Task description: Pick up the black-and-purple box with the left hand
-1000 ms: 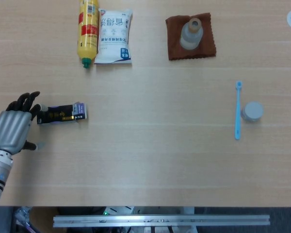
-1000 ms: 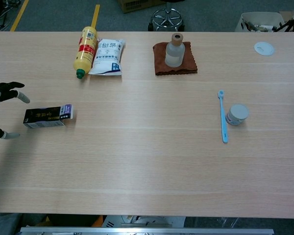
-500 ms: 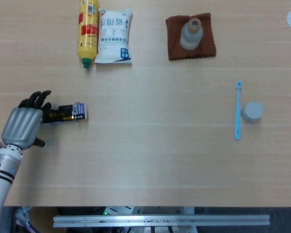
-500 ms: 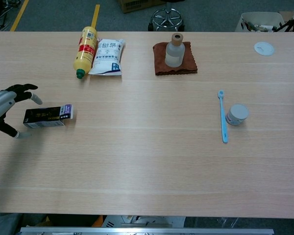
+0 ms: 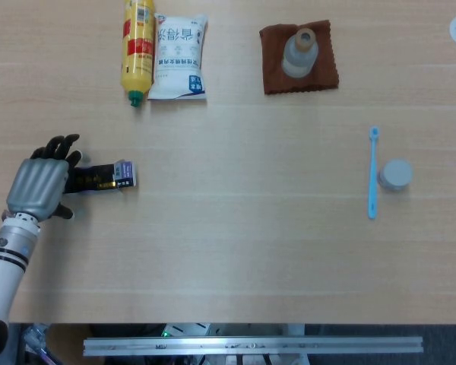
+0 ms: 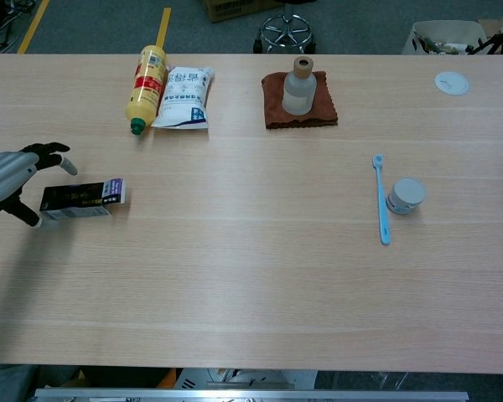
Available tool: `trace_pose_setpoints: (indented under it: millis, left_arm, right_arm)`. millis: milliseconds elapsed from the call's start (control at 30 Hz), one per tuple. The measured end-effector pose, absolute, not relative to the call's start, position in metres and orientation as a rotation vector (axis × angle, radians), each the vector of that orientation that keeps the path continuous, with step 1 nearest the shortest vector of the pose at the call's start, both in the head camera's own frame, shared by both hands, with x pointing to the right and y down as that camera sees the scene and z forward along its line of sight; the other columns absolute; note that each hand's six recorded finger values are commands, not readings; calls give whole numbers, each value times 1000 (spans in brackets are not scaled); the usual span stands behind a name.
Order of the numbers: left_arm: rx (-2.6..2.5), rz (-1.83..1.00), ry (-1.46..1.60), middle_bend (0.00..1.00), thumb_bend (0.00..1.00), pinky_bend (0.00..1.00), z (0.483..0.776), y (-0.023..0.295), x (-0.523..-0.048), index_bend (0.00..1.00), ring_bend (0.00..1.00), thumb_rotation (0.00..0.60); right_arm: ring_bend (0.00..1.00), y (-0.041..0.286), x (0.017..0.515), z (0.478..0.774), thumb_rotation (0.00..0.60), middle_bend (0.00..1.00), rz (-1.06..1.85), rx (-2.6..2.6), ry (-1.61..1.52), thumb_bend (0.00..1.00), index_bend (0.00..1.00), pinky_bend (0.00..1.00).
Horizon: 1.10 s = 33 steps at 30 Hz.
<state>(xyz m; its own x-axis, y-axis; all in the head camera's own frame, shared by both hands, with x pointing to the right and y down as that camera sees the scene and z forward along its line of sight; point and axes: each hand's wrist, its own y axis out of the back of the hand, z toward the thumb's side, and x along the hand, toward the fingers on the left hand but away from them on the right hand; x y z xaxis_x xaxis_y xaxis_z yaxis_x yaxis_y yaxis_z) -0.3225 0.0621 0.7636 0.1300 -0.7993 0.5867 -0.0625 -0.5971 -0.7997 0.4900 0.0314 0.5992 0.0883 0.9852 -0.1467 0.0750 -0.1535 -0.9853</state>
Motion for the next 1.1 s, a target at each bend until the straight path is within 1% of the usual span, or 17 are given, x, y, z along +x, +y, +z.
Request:
trace_pose_setpoints:
  millis: [700, 1100]
  left_arm:
    - [-1781, -1622, 866, 63, 67, 188, 789, 41, -341, 249, 62, 600]
    - [-1779, -1652, 860, 65, 67, 188, 794, 43, -352, 256, 62, 600]
  right_arm:
    - [307, 31, 493, 606, 600, 298, 1235, -1433, -1135, 308, 297, 396]
    - [307, 33, 494, 608, 600, 298, 1246, -1437, -1133, 308, 297, 396]
